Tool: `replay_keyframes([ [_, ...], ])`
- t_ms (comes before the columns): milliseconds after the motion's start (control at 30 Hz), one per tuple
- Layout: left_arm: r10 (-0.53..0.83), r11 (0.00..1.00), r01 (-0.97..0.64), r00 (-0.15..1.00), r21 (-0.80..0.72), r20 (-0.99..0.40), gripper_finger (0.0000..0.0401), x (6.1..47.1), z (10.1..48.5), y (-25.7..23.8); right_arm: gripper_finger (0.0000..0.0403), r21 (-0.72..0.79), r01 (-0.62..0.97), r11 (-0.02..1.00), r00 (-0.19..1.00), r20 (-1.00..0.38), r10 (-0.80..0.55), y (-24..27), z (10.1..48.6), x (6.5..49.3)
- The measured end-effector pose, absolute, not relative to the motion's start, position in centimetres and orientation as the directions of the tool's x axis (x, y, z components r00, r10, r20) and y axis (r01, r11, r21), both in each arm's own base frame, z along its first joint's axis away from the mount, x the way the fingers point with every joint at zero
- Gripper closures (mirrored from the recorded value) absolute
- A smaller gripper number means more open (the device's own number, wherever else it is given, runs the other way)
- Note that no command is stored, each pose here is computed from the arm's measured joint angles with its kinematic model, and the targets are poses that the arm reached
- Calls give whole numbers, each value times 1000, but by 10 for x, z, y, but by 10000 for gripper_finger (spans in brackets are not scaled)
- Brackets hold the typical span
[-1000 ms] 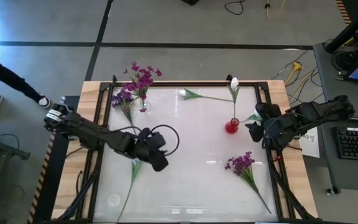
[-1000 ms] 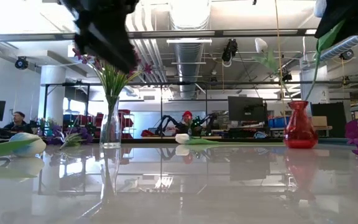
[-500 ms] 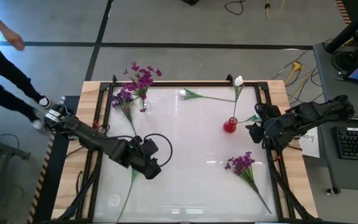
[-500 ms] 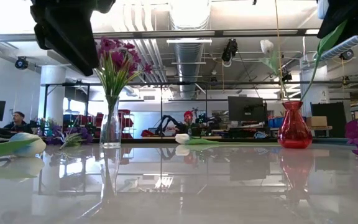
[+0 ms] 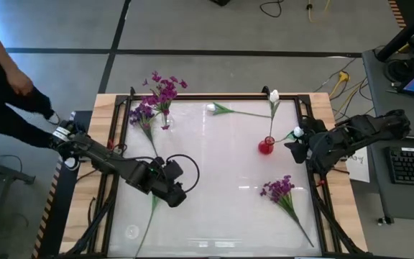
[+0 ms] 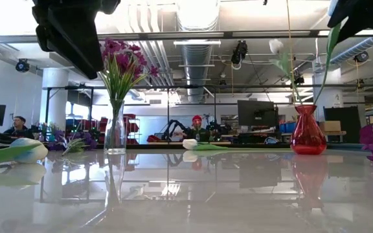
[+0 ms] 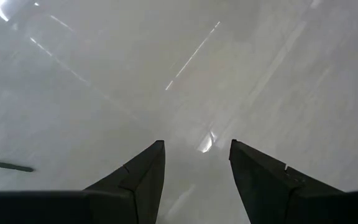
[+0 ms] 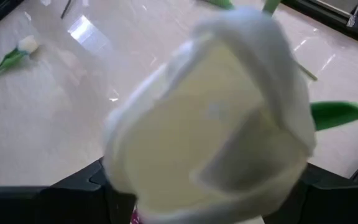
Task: Sort flowers into vase by color
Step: Put the middle left white tulip into the red vase, then put the bottom white tulip into the red vase
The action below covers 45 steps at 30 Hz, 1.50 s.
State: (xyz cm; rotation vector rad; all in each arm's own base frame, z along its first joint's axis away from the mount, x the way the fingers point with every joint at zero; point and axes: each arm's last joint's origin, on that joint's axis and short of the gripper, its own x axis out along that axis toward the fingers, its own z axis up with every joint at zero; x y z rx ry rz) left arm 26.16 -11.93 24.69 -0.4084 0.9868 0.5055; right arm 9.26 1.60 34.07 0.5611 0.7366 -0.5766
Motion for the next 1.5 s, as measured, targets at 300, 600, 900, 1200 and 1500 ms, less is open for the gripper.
replay_keyframes([
  [300, 218, 813, -575, 450, -94, -866, 232, 261, 247, -119, 152, 284, 649, 706, 618, -738, -271, 16, 345, 91],
  [600, 220, 813, -575, 448, -91, -867, 232, 261, 246, -119, 152, 255, 696, 671, 550, -790, -271, 13, 354, 81],
  [900, 209, 814, -573, 443, -96, -872, 232, 261, 246, -119, 158, 244, 696, 675, 530, -809, -254, 15, 368, 86],
  [1200, 205, 813, -573, 441, -99, -874, 232, 261, 246, -119, 158, 253, 687, 681, 549, -795, -258, 15, 383, 85],
  [1500, 126, 777, -611, 383, -149, -915, 232, 251, 244, -131, 163, 231, 670, 706, 614, -707, -351, 11, 402, 83],
])
